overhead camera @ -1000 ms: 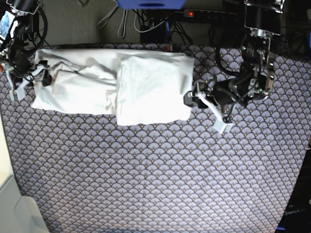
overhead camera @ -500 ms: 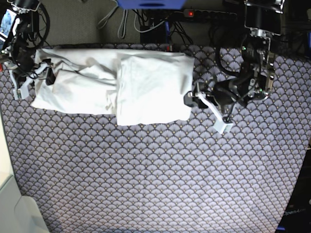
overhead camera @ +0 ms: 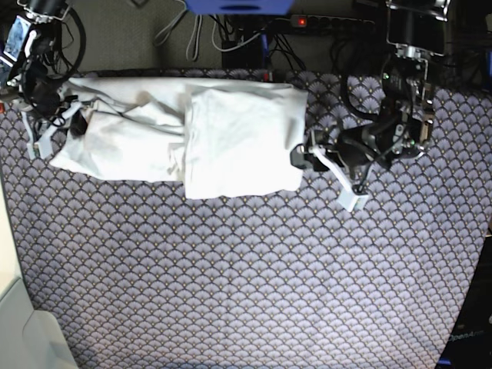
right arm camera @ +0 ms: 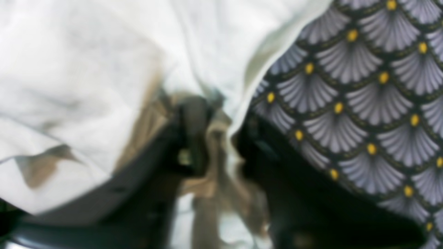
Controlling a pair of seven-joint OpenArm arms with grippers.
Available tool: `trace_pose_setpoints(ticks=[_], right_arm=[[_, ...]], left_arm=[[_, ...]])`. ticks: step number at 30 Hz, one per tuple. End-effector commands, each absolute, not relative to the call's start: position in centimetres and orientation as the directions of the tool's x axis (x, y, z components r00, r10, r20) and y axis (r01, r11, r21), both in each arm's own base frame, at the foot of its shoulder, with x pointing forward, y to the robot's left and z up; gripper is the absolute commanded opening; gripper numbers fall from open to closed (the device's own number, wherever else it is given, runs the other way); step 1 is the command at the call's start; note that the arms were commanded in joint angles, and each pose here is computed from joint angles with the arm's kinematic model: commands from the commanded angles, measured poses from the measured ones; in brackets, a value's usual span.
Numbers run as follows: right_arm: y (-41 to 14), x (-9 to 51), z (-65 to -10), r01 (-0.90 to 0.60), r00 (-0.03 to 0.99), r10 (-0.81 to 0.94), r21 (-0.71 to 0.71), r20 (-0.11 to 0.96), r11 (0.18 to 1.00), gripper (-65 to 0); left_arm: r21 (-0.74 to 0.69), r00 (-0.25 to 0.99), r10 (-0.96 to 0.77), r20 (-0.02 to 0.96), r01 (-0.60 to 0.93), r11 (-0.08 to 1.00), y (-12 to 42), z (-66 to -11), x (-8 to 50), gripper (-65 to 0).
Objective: Fold the T-shirt properly
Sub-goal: 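Release the left gripper and grasp the strip end with the right gripper, then fold the right-held end over onto the folded half with the right gripper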
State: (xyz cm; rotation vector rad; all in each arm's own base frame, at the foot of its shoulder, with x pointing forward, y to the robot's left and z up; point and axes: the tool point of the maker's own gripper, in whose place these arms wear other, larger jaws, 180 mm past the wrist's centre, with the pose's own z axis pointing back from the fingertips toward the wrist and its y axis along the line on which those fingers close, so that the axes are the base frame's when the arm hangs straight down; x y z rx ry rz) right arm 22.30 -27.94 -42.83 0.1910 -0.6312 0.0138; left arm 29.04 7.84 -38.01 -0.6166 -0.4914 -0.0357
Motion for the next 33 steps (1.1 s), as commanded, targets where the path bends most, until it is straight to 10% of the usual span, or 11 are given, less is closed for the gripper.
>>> trace_pose_setpoints(ticks=[1, 33], right_arm=[[-28.3, 21.5, -43.3, -0.082, 0.835, -0.015, 0.151, 0.55, 0.985, -64.9], [-17.1, 22.4, -32.8, -0.357, 0.683, 0.108, 0.202, 0.723, 0.912, -65.0]], left_arm=[[-0.549, 0.864, 0.119, 0.49, 0.2, 0.811, 7.8, -36.7, 30.0, -41.2], [-0.537, 0.852, 0.18, 0.492, 0.134, 0.833, 12.6, -36.2, 30.0, -41.2]])
